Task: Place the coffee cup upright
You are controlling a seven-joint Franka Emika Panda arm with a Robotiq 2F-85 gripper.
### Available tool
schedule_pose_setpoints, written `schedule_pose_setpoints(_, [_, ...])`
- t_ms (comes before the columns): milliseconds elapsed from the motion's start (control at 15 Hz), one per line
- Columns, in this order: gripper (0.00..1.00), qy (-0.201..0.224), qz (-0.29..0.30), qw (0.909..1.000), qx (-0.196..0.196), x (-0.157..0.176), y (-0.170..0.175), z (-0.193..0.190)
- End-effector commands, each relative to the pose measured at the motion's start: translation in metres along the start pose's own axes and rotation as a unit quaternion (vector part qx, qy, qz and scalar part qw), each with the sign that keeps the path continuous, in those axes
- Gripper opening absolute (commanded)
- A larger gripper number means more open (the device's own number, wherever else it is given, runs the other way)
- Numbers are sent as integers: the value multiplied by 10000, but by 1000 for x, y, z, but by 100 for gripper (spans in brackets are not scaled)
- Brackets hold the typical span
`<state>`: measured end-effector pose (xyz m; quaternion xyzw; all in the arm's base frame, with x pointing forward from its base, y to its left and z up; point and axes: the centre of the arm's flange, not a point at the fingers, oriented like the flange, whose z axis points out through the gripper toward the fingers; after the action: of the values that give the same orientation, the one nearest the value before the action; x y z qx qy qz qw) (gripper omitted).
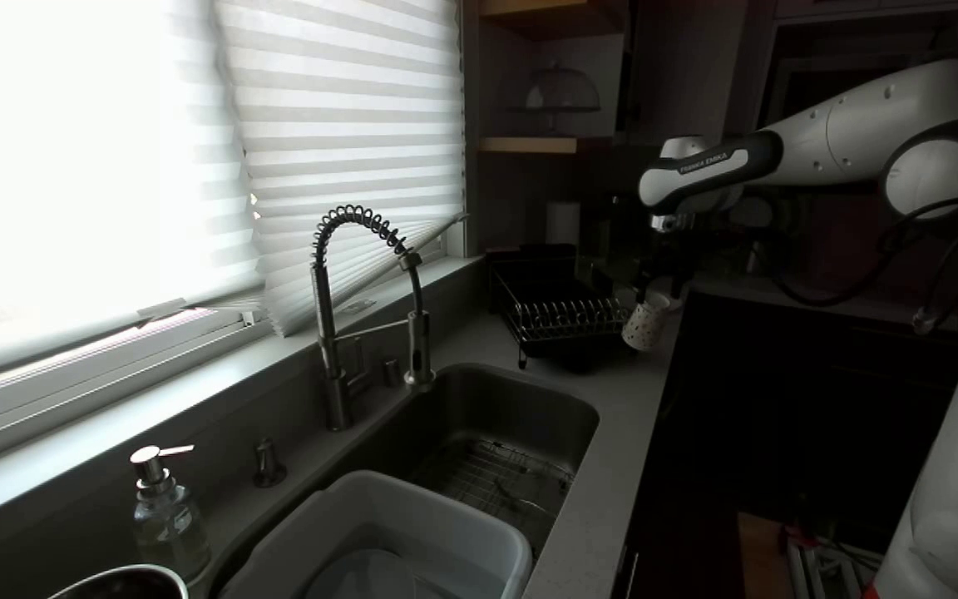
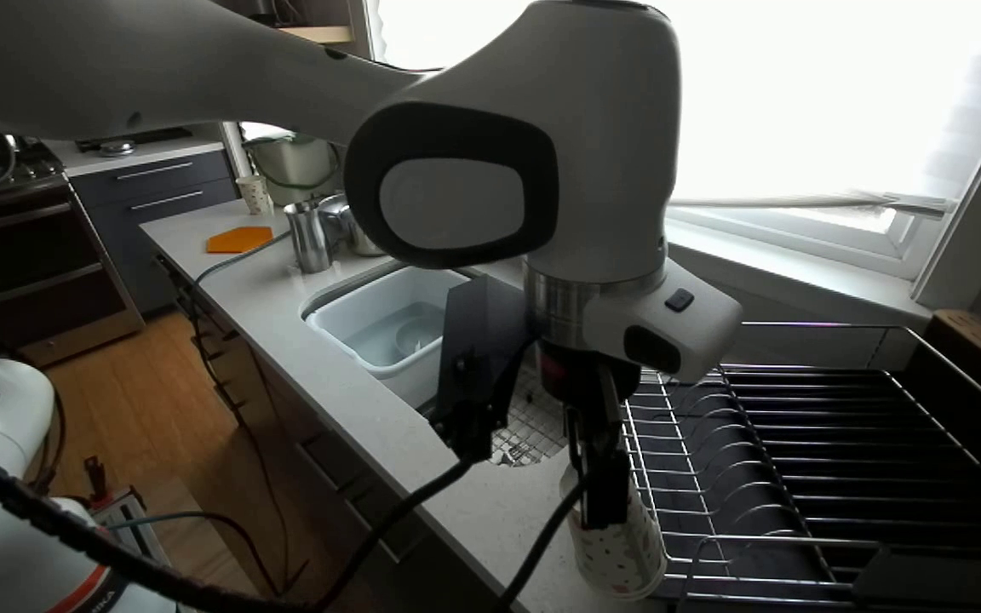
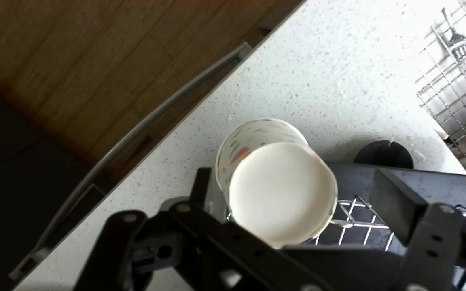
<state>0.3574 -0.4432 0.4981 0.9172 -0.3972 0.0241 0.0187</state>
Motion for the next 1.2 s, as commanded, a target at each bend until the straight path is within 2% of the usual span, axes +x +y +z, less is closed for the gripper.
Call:
schedule_pose_setpoints(0, [100, -65, 77, 9993, 355, 19, 11, 14])
schedule_pose_setpoints(333, [100, -44, 185, 9988, 459, 29, 16, 19])
schedule_pose_setpoints(867, [100, -257, 371, 9978, 493, 41, 28, 25])
schedule_pose_setpoints(1133, [100, -611, 564, 9929, 847, 42, 34, 21])
